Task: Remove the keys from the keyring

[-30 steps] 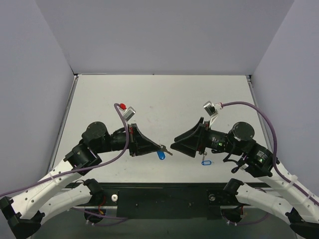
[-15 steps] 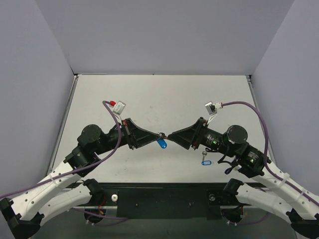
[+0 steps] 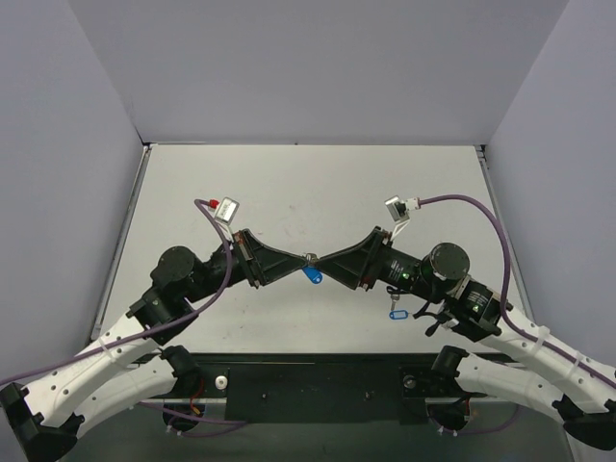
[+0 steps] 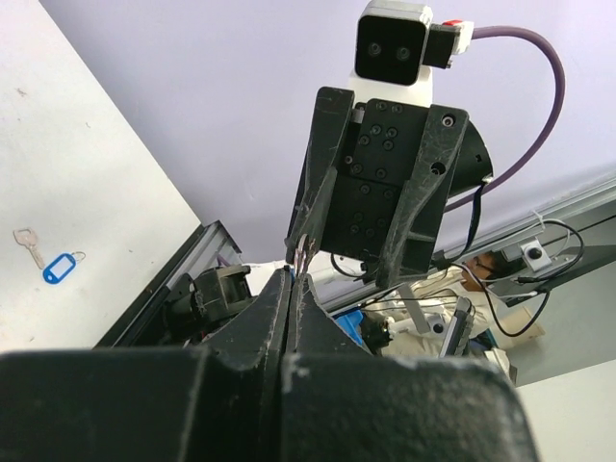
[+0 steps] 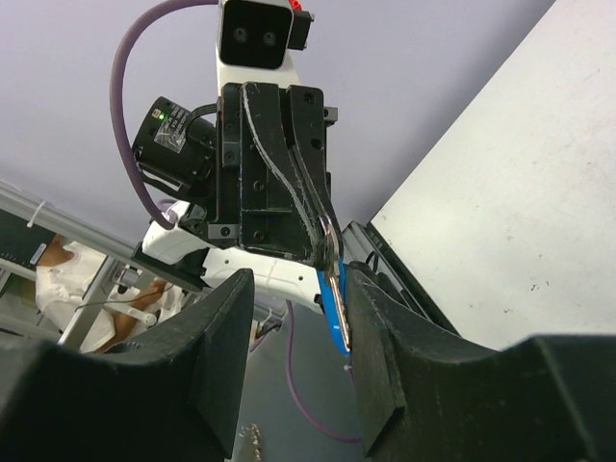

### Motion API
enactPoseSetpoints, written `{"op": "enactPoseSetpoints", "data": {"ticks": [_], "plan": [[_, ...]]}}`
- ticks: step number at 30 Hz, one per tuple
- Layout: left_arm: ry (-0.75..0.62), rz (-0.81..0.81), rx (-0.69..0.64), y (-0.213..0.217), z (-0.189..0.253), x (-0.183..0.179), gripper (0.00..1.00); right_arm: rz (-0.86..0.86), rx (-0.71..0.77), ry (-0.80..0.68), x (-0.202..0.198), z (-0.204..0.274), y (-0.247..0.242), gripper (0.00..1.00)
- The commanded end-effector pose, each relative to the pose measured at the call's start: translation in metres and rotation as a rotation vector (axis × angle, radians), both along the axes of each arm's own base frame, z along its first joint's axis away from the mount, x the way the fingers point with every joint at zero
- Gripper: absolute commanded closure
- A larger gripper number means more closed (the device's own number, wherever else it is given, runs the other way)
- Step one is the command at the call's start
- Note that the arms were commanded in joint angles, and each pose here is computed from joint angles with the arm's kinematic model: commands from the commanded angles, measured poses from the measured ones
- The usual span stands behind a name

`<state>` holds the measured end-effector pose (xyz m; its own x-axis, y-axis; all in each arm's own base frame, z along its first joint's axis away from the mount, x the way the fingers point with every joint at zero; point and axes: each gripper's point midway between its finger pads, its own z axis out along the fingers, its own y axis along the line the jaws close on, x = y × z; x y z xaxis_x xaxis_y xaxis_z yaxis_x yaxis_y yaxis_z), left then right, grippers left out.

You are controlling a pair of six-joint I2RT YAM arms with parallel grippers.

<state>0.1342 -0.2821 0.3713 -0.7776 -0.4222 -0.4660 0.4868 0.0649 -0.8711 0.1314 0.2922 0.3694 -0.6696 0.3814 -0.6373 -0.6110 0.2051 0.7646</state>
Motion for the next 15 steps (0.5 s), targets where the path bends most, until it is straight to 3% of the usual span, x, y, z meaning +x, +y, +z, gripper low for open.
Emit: {"op": "enactPoseSetpoints", "data": {"ticks": [1,15], "plan": [[-0.048,0.012,-0.087,0.006,0.0245,-0.0029,1.0,0.016,0.081,-0.051,-0.0041,0.0261,0.0052,0.62],[-0.043,-0.002,-0.111,0.0068,0.0262,-0.0063,1.0,0.016,0.071,-0.045,-0.0003,0.0231,0.0142,0.69]]}}
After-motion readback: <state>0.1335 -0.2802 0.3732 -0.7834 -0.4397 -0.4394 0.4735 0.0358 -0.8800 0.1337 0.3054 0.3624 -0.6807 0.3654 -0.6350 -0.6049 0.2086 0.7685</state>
